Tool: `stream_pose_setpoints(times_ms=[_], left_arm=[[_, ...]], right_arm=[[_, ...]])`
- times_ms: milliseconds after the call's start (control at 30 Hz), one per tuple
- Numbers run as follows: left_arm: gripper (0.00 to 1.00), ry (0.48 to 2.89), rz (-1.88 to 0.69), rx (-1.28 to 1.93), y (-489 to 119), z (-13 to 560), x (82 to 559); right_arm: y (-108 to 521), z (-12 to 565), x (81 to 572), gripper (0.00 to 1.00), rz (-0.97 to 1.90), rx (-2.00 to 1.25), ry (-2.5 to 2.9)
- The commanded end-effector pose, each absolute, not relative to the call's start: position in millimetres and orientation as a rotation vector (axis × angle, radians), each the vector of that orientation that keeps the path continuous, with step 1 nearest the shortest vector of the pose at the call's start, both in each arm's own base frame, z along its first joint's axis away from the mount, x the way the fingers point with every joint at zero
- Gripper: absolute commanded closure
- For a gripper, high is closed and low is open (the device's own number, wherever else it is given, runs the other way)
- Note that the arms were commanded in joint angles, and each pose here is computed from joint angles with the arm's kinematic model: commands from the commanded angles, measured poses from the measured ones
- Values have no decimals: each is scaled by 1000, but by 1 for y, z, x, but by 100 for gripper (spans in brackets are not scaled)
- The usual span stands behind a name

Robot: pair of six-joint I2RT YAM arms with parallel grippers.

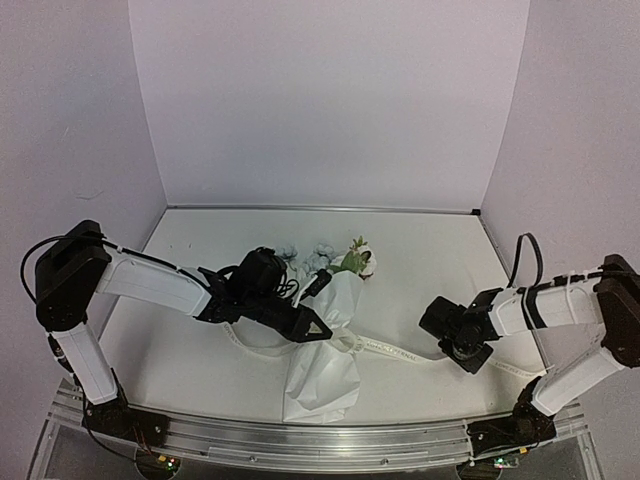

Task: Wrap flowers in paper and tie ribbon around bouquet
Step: Cross the half-tied ribbon over the folded bouquet.

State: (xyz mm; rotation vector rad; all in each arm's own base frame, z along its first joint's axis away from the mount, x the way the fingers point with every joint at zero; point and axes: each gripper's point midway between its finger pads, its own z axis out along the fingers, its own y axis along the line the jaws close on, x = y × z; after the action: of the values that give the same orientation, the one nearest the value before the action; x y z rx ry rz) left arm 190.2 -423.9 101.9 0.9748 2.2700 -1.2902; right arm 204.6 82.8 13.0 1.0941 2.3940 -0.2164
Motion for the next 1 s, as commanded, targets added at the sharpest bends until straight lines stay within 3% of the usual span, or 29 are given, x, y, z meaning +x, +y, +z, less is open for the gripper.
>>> stream_pose_setpoints(times_ms=[0,133,467,700,967], left_arm=[[95,2207,-1319,1005,-436,121,192],[94,2204,-1318,1006,-436,121,193],[94,2179,-1327,1028,-444,127,196],[81,2140,-1323,997,-446,142,202],[67,2028,-1299,902,-428,189,218]], right_arm=[[78,11,209,81,-230,1110,2346],[78,15,213,100,-232,1073,2348],[131,92,278,100,-108,622,2387],[219,133,312,100,186,313,2501],[311,163,310,100,588,-132,2560]])
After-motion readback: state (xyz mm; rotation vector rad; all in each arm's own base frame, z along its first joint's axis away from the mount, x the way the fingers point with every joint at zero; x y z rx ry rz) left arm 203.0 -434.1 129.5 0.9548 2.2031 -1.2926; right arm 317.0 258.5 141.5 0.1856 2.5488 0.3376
